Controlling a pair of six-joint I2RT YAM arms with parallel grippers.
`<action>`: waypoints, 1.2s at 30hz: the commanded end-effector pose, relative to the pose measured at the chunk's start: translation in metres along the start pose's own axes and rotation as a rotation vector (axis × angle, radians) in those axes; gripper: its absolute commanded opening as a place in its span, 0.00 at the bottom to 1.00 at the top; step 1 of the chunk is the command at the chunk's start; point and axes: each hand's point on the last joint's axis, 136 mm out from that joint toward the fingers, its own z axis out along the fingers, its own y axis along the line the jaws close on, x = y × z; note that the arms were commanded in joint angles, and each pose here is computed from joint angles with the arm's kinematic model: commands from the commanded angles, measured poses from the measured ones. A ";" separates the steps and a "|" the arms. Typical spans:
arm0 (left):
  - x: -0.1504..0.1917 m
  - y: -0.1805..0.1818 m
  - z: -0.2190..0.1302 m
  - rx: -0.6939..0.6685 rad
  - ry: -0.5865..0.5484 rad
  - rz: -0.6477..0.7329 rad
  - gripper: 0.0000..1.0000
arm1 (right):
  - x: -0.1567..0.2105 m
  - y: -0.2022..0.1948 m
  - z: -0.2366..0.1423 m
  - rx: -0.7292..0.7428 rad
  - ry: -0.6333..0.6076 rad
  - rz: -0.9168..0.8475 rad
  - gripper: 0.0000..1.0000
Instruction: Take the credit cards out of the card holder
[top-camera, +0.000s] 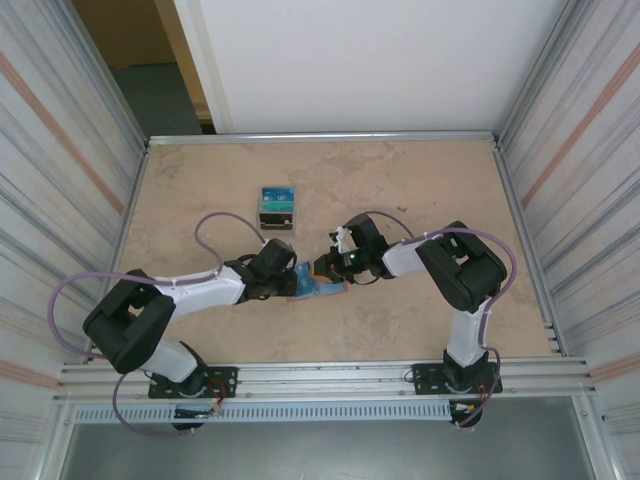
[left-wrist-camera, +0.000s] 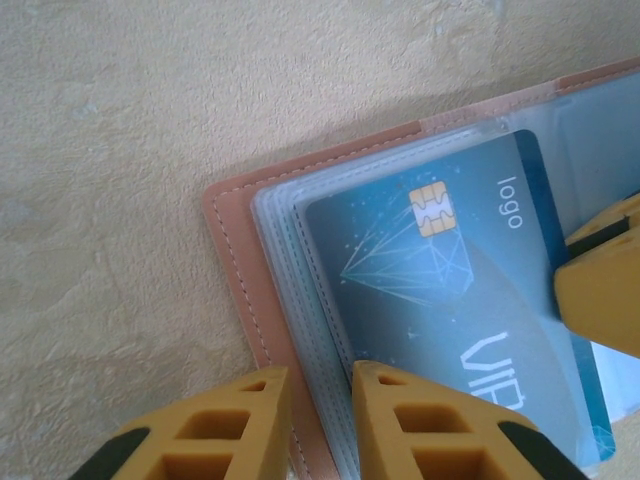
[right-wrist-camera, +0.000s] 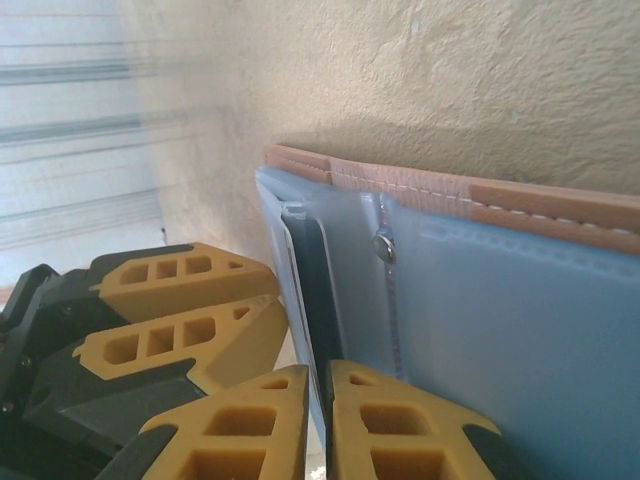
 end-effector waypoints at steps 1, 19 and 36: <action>0.013 0.011 0.004 -0.050 0.058 -0.002 0.24 | 0.001 0.002 0.000 -0.031 0.011 0.009 0.13; 0.011 0.009 0.004 -0.039 0.052 -0.011 0.23 | -0.001 0.006 -0.006 -0.056 -0.001 0.009 0.14; 0.010 0.006 0.003 -0.025 0.049 -0.013 0.23 | 0.001 0.002 -0.002 -0.042 0.006 0.001 0.08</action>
